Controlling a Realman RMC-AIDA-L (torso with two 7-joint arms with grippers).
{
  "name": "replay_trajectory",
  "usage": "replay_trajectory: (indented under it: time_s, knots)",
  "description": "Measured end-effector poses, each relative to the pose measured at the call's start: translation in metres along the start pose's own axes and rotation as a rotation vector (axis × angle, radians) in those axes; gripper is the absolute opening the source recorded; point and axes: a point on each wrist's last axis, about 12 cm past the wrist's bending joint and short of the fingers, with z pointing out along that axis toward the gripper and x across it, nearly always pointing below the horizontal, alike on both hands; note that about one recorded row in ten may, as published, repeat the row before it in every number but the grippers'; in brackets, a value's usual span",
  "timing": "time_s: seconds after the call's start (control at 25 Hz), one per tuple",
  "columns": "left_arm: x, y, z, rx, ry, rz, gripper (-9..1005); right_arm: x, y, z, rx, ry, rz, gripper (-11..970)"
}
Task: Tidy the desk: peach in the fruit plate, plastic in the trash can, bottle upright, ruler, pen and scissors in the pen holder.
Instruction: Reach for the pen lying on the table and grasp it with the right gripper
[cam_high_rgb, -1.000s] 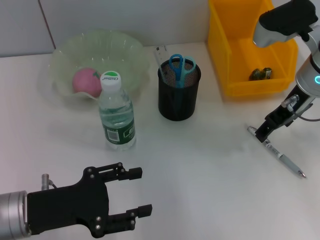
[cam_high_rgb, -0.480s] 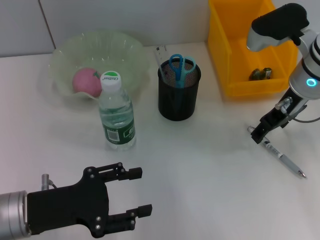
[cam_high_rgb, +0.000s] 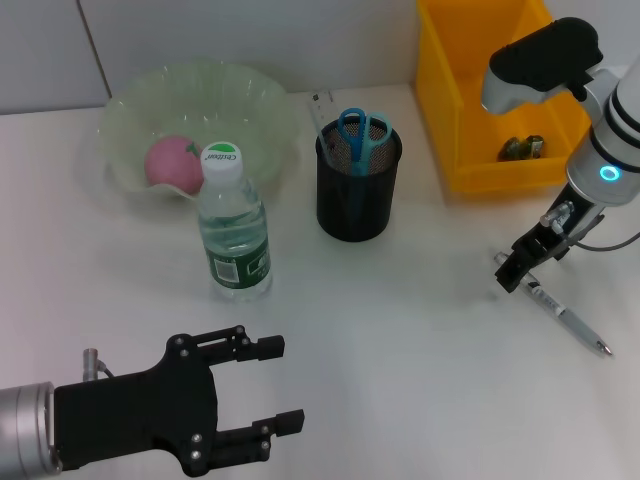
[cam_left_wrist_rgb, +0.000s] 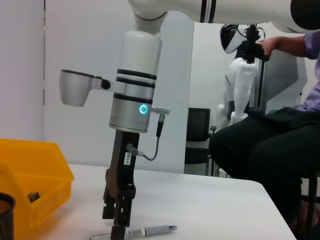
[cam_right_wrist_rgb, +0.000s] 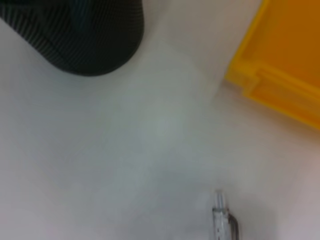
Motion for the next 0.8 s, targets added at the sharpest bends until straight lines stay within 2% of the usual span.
replay_trajectory:
  time_s: [0.8]
  knots:
    - [0.0012,-0.0003,0.0001,-0.002,0.001,-0.006,694,-0.0002,0.0007,0.0061,0.002,-0.002,0.0,830]
